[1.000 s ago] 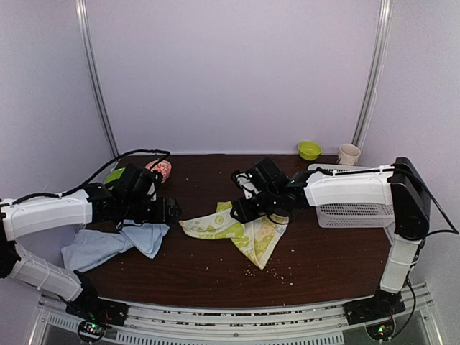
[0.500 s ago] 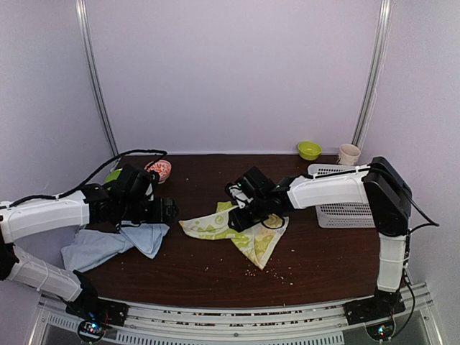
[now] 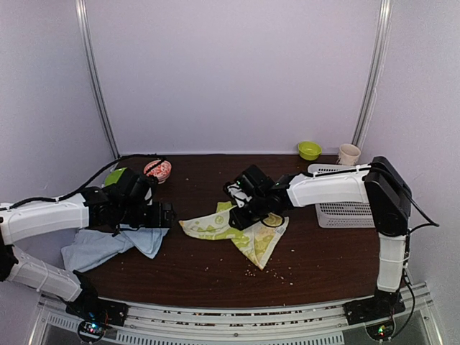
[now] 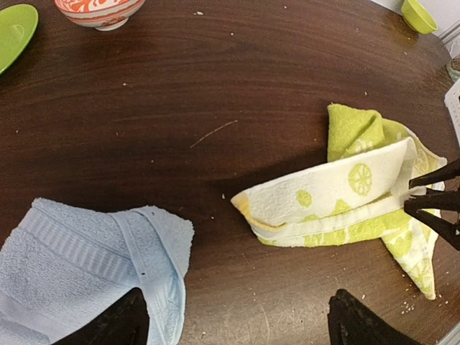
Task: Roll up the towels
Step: Pick up the towel from the center of the board.
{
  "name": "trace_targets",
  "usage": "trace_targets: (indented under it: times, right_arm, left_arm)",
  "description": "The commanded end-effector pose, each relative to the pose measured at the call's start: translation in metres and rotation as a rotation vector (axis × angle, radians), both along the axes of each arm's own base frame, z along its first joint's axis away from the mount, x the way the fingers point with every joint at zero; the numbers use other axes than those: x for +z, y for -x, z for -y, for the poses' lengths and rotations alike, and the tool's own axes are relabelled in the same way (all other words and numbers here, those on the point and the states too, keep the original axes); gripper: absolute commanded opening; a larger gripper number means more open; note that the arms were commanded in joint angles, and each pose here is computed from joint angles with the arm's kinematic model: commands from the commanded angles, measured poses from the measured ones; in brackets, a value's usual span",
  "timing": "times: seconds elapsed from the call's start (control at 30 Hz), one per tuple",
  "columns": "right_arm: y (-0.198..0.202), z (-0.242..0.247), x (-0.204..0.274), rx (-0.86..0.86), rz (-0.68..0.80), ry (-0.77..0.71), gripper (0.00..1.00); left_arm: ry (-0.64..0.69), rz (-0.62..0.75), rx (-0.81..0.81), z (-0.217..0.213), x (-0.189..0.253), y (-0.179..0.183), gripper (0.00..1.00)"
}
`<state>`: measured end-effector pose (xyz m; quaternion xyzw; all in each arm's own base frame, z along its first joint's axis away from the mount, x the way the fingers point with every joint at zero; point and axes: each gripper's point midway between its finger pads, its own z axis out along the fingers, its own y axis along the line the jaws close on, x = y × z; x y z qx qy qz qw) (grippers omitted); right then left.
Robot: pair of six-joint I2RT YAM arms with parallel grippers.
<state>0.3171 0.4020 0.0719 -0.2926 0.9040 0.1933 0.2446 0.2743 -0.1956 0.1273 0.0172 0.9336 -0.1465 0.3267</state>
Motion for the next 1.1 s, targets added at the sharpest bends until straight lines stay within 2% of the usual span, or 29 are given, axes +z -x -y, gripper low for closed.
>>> trace_targets:
  times: [0.0, 0.13, 0.27, 0.5, 0.6, 0.73, 0.93, 1.07]
  right_arm:
    - [0.006, -0.001, -0.006, 0.033, -0.031, 0.018, 0.26]
    - [0.009, -0.002, 0.007, 0.031, -0.030, -0.009, 0.00]
    - [0.009, -0.007, 0.059, 0.016, 0.025, -0.108, 0.00]
    - [0.010, 0.004, 0.240, -0.019, 0.263, -0.358, 0.00]
    - [0.023, 0.019, 0.300, -0.020, 0.348, -0.429, 0.00]
    - [0.036, 0.041, 0.338, -0.050, 0.405, -0.467, 0.00]
    - [0.040, 0.070, 0.360, -0.137, 0.456, -0.474, 0.00]
    - [0.044, 0.108, 0.418, -0.235, 0.571, -0.524, 0.00]
  left_arm:
    - [0.009, 0.030, 0.003, 0.000, 0.006, -0.001, 0.88]
    - [0.015, 0.034, 0.007, -0.001, 0.007, -0.001, 0.88]
    - [0.020, 0.059, 0.013, -0.004, 0.017, -0.001, 0.88]
    - [-0.001, 0.192, 0.026, -0.015, 0.079, -0.009, 0.88]
    - [0.017, 0.271, 0.025, -0.019, 0.113, -0.009, 0.89]
    - [0.069, 0.368, 0.011, -0.024, 0.150, -0.004, 0.89]
    - [0.101, 0.416, -0.029, -0.021, 0.166, 0.002, 0.89]
    - [0.104, 0.450, -0.036, -0.023, 0.182, 0.003, 0.88]
